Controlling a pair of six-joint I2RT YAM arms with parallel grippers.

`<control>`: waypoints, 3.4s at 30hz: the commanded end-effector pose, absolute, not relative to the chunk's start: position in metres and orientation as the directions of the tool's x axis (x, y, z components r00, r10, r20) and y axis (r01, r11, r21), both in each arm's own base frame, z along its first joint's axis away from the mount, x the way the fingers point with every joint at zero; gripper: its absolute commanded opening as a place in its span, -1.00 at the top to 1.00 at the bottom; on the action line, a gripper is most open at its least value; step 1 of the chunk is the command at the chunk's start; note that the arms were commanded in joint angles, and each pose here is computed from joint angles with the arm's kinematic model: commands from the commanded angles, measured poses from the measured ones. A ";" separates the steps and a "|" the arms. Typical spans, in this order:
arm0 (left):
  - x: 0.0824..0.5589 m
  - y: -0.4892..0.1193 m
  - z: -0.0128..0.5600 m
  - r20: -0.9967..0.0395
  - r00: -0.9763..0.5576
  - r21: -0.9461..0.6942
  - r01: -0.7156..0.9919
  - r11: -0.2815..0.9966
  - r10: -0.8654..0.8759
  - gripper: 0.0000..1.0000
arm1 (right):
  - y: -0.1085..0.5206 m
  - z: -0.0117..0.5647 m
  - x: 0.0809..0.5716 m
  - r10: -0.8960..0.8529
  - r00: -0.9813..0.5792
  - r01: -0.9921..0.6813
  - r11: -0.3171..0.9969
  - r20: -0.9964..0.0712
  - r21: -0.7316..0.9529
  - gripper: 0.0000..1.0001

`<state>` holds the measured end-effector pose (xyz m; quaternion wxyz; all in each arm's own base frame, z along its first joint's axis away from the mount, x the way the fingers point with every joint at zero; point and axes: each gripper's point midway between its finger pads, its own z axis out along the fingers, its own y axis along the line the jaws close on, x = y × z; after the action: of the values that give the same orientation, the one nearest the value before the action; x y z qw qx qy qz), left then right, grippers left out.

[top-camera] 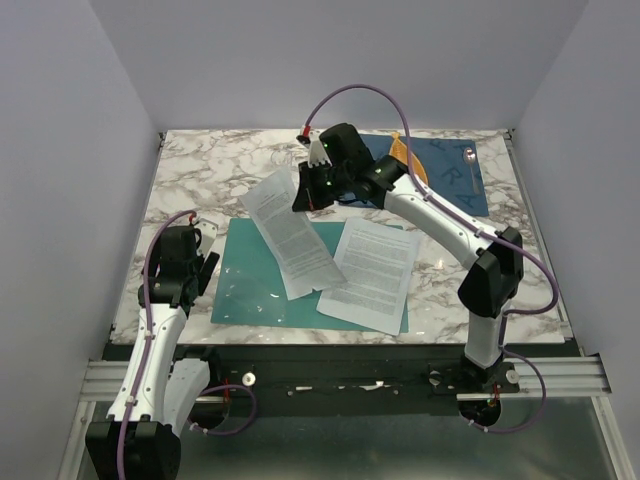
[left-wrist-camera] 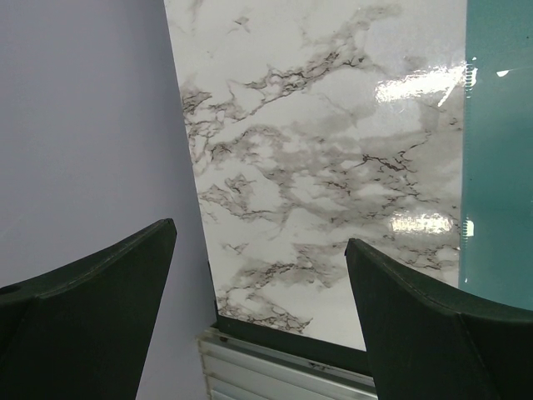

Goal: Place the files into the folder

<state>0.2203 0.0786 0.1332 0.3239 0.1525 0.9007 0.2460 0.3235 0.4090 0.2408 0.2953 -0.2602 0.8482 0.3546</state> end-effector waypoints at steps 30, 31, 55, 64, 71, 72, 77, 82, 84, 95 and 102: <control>0.215 0.085 0.135 -0.509 -0.735 0.576 0.097 0.812 0.449 -0.98 | 0.447 0.229 0.303 -0.145 -0.754 -0.595 0.563 -0.640 0.574 0.99; 0.215 0.085 0.134 -0.506 -0.736 0.576 0.100 0.811 0.450 -0.98 | 0.449 0.230 0.305 -0.134 -0.753 -0.596 0.556 -0.645 0.579 0.99; 0.213 0.088 0.143 -0.494 -0.732 0.601 0.103 0.793 0.469 -0.98 | 0.459 0.149 0.324 0.016 -0.833 -0.430 0.610 -0.553 0.666 0.99; 0.212 0.088 0.141 -0.489 -0.736 0.597 0.110 0.795 0.469 -0.98 | 0.431 0.138 0.343 0.135 -0.809 -0.340 0.686 -0.572 0.643 0.94; 0.212 0.087 0.139 -0.493 -0.734 0.593 0.109 0.798 0.467 -0.98 | 0.414 0.117 0.339 0.038 -0.820 -0.367 0.730 -0.571 0.576 0.05; 0.212 0.087 0.138 -0.491 -0.736 0.593 0.109 0.798 0.466 -0.98 | 0.411 0.113 0.339 0.022 -0.816 -0.376 0.738 -0.578 0.560 0.05; 0.213 0.087 0.139 -0.495 -0.736 0.588 0.107 0.802 0.461 -0.98 | 0.399 0.097 0.329 -0.027 -0.820 -0.388 0.761 -0.572 0.520 0.17; 0.213 0.087 0.139 -0.492 -0.739 0.589 0.107 0.801 0.461 -0.98 | 0.396 0.093 0.323 -0.055 -0.823 -0.404 0.756 -0.565 0.516 0.23; 0.213 0.087 0.138 -0.490 -0.739 0.590 0.108 0.800 0.462 -0.98 | 0.394 0.089 0.319 -0.076 -0.825 -0.416 0.753 -0.560 0.511 0.14; 0.213 0.086 0.136 -0.488 -0.741 0.585 0.114 0.803 0.462 -0.98 | 0.363 0.069 0.295 -0.165 -0.841 -0.423 0.795 -0.516 0.434 -0.10; 0.215 0.086 0.136 -0.497 -0.740 0.580 0.105 0.808 0.453 -0.98 | 0.359 0.065 0.286 -0.155 -0.859 -0.402 0.796 -0.488 0.452 0.35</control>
<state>0.2131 0.0835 0.1313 0.3212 0.1598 0.8958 0.2624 0.2898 0.3632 0.0620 0.2205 -0.1525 0.9208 0.2833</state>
